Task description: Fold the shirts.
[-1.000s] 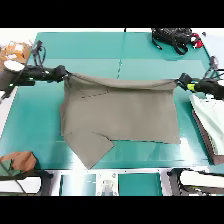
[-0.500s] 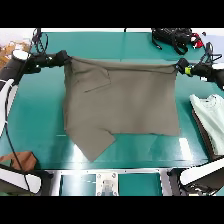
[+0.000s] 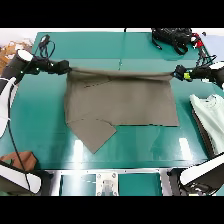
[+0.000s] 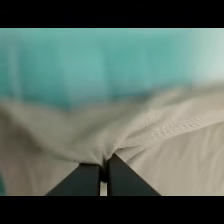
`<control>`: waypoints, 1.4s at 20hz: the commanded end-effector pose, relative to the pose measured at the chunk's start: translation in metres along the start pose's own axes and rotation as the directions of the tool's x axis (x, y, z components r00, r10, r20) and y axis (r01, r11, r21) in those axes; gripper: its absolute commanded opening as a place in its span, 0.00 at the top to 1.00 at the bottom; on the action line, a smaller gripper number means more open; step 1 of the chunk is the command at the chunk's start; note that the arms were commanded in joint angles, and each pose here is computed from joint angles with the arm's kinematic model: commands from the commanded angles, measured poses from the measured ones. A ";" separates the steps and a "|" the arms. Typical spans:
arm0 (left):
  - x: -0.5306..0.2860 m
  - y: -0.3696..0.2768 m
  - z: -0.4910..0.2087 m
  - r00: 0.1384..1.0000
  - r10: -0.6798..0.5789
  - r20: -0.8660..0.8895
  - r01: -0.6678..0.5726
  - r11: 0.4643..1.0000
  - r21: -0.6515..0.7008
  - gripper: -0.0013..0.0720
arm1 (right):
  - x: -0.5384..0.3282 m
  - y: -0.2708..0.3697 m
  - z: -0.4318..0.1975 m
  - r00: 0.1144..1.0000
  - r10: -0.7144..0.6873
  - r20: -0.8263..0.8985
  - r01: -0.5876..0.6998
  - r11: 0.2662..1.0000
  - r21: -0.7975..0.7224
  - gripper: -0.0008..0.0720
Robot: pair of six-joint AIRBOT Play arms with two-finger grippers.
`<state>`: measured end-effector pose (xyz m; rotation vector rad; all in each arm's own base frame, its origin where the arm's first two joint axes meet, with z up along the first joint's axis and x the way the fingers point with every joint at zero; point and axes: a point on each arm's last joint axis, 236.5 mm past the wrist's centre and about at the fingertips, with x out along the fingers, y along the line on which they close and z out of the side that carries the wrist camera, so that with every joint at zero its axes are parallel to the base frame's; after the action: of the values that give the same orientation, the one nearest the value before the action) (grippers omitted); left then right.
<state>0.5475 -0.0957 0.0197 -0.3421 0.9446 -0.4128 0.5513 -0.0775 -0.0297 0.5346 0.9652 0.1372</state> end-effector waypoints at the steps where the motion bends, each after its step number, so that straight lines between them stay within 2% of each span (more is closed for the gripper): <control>1: -0.002 0.022 -0.039 0.983 0.088 -0.164 -0.086 0.996 0.021 0.94 | -0.006 -0.028 -0.037 0.983 -0.091 -0.159 0.085 0.995 -0.049 0.97; 8: 0.020 0.017 -0.086 0.956 0.067 -0.284 -0.073 0.997 -0.010 0.94 | -0.002 -0.025 -0.048 0.975 -0.099 -0.200 0.086 0.994 -0.072 0.97; 11: 0.027 0.016 -0.094 0.953 0.042 -0.302 -0.064 0.996 -0.064 0.94 | 0.002 -0.018 -0.047 0.976 -0.099 -0.194 0.083 0.993 -0.087 0.97; 17: 0.021 0.006 -0.114 0.923 -0.001 -0.384 -0.035 0.996 -0.087 0.94 | 0.009 -0.019 -0.050 0.974 -0.107 -0.202 0.090 0.992 -0.090 0.97; 18: 0.018 0.003 -0.121 0.910 -0.014 -0.414 -0.026 0.996 -0.091 0.85 | 0.006 -0.025 -0.052 0.968 -0.126 -0.218 0.110 0.990 -0.086 0.96; 19: 0.014 0.001 -0.127 0.898 -0.024 -0.440 -0.023 0.995 -0.101 0.44 | 0.003 -0.029 -0.056 0.961 -0.145 -0.236 0.128 0.988 -0.085 0.88; 20: 0.011 0.000 -0.132 0.886 -0.032 -0.462 -0.036 0.990 -0.138 0.19 | -0.002 -0.034 -0.059 0.951 -0.167 -0.260 0.148 0.985 -0.091 0.64; 21: 0.008 -0.002 -0.136 0.876 -0.041 -0.481 -0.042 0.986 -0.160 0.19 | -0.011 -0.040 -0.063 0.936 -0.196 -0.294 0.177 0.980 -0.089 0.56; 24: -0.014 -0.016 -0.142 0.824 -0.069 -0.562 -0.026 0.987 -0.160 0.19 | -0.055 -0.068 -0.074 0.849 -0.358 -0.388 0.373 0.927 -0.038 0.57; 25: -0.024 -0.021 -0.142 0.804 -0.073 -0.590 -0.033 0.985 -0.167 0.19 | -0.070 -0.072 -0.076 0.827 -0.390 -0.406 0.414 0.910 -0.030 0.66; 26: -0.036 -0.025 -0.145 0.776 -0.077 -0.626 -0.040 0.984 -0.171 0.19 | -0.083 -0.068 -0.080 0.815 -0.393 -0.425 0.424 0.905 -0.024 0.82; 27: -0.047 -0.030 -0.150 0.749 -0.085 -0.657 -0.042 0.984 -0.175 0.37 | -0.094 -0.062 -0.086 0.806 -0.384 -0.451 0.424 0.905 -0.013 0.95; 28: -0.057 -0.034 -0.156 0.722 -0.093 -0.685 -0.037 0.984 -0.173 0.63 | -0.104 -0.057 -0.095 0.792 -0.377 -0.480 0.431 0.902 0.001 0.97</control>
<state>0.4152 -0.1167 -0.0288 -0.3779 1.5884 -0.4745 0.4473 -0.1216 -0.0409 0.3640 1.4344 -0.0959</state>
